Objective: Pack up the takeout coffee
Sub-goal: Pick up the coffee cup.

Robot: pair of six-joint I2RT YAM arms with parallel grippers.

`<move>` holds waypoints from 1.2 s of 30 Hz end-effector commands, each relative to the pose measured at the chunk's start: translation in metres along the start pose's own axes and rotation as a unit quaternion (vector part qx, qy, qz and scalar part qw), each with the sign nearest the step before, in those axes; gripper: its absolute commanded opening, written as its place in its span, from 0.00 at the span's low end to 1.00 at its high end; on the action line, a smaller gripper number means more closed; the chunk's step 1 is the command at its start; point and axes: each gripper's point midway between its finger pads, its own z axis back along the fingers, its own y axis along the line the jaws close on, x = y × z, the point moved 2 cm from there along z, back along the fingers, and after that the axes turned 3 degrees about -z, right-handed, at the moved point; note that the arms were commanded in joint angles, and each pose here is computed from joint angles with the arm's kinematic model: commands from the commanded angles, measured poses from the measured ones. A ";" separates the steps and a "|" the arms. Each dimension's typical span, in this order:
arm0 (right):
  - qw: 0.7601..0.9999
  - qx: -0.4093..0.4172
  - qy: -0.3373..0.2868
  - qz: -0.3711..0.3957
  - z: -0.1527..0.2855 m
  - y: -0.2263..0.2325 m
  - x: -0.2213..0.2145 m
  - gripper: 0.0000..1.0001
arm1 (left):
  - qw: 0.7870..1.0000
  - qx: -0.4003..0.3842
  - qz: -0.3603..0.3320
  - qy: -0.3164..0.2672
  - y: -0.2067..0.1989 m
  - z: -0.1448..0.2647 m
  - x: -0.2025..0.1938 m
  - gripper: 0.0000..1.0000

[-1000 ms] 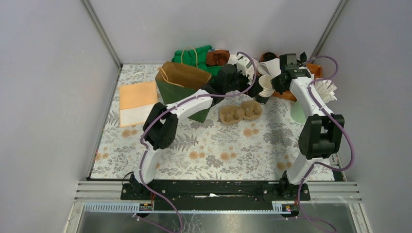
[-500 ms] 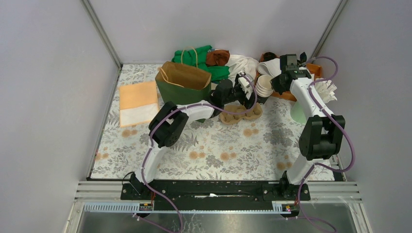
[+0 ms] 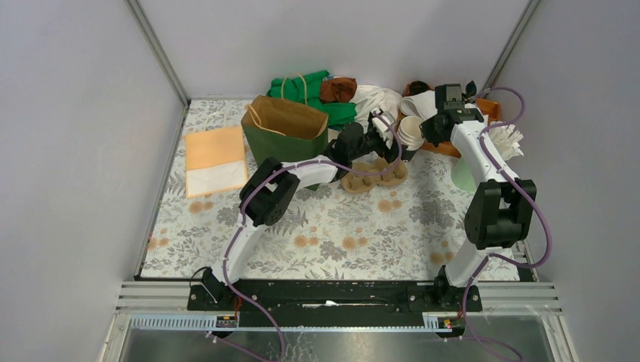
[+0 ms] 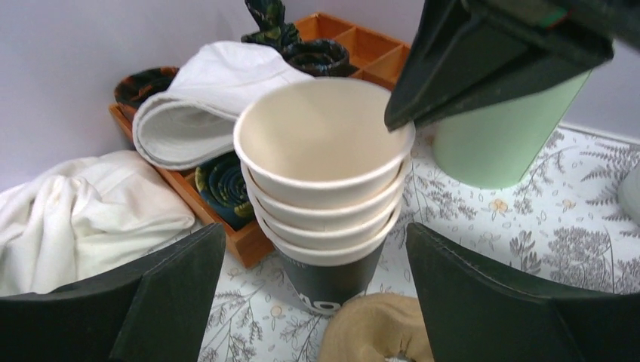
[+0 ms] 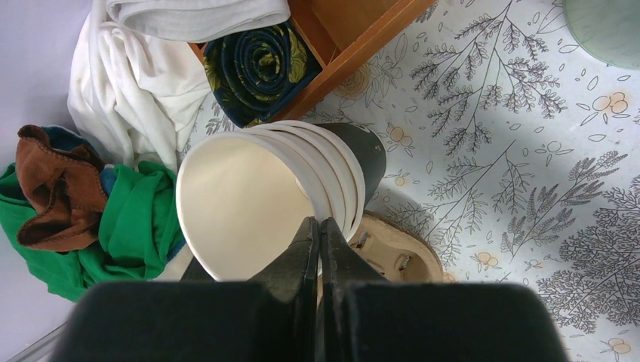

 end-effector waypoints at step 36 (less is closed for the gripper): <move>0.997 0.071 0.007 -0.029 0.037 0.028 0.010 0.00 | 0.998 -0.016 0.032 -0.050 0.001 -0.027 0.005 0.62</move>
